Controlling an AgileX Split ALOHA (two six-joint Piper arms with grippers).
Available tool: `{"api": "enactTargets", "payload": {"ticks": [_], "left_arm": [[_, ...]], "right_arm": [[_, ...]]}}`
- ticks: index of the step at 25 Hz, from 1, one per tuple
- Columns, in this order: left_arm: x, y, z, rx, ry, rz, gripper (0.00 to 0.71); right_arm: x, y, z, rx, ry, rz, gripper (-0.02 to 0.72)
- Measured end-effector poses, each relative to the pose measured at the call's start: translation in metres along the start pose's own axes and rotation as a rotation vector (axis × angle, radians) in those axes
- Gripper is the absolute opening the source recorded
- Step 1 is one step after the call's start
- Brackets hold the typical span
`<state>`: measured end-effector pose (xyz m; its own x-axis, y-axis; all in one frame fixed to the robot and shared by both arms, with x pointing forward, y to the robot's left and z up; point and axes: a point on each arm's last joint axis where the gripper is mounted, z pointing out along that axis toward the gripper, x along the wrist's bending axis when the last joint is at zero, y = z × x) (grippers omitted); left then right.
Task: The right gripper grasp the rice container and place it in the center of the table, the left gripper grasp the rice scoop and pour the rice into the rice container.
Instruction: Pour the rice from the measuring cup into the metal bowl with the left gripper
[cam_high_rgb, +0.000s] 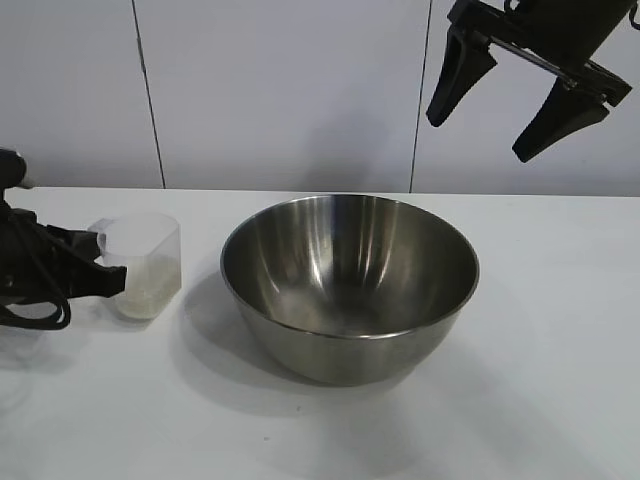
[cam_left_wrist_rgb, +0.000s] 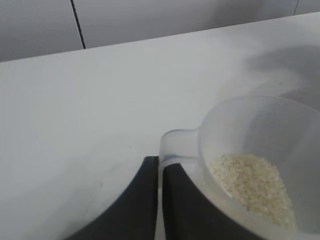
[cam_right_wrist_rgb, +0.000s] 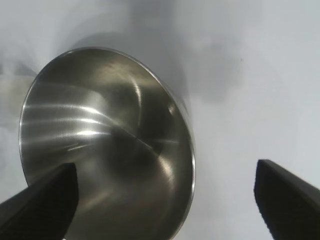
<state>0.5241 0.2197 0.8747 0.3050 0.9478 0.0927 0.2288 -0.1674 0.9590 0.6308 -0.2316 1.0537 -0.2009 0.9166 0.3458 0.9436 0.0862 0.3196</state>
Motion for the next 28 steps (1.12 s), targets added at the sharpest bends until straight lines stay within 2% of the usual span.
{"api": "enactTargets", "payload": {"ticks": [4, 9, 12, 17, 20, 22, 26, 28], "left_arm": [[0.003, 0.030, 0.001, -0.056, 0.004, 0.042, 0.011], [0.006, 0.075, 0.008, -0.003, -0.012, 0.138, 0.011], [0.001, 0.106, 0.012, 0.017, -0.053, 0.239, 0.011], [-0.033, 0.142, 0.022, 0.055, -0.166, 0.470, 0.011], [-0.053, 0.157, 0.023, 0.034, -0.217, 0.588, 0.011], [-0.060, 0.165, 0.024, 0.019, -0.232, 0.646, 0.011], [-0.075, 0.173, 0.028, 0.020, -0.279, 0.781, 0.011], [-0.090, 0.171, 0.031, 0.023, -0.324, 0.871, 0.011]], "right_arm": [[0.000, 0.000, 0.000, 0.000, -0.002, -0.001, 0.661], [-0.001, 0.000, 0.000, 0.002, -0.010, -0.005, 0.661], [-0.001, 0.000, 0.000, 0.002, -0.010, -0.005, 0.661], [-0.002, 0.000, 0.004, 0.014, -0.009, -0.002, 0.661], [-0.005, 0.000, 0.009, 0.030, -0.012, 0.002, 0.661], [-0.005, 0.000, 0.010, 0.031, -0.012, 0.002, 0.661], [-0.006, 0.000, 0.011, 0.037, -0.012, 0.003, 0.661], [-0.006, 0.000, 0.013, 0.041, -0.012, 0.005, 0.661]]}}
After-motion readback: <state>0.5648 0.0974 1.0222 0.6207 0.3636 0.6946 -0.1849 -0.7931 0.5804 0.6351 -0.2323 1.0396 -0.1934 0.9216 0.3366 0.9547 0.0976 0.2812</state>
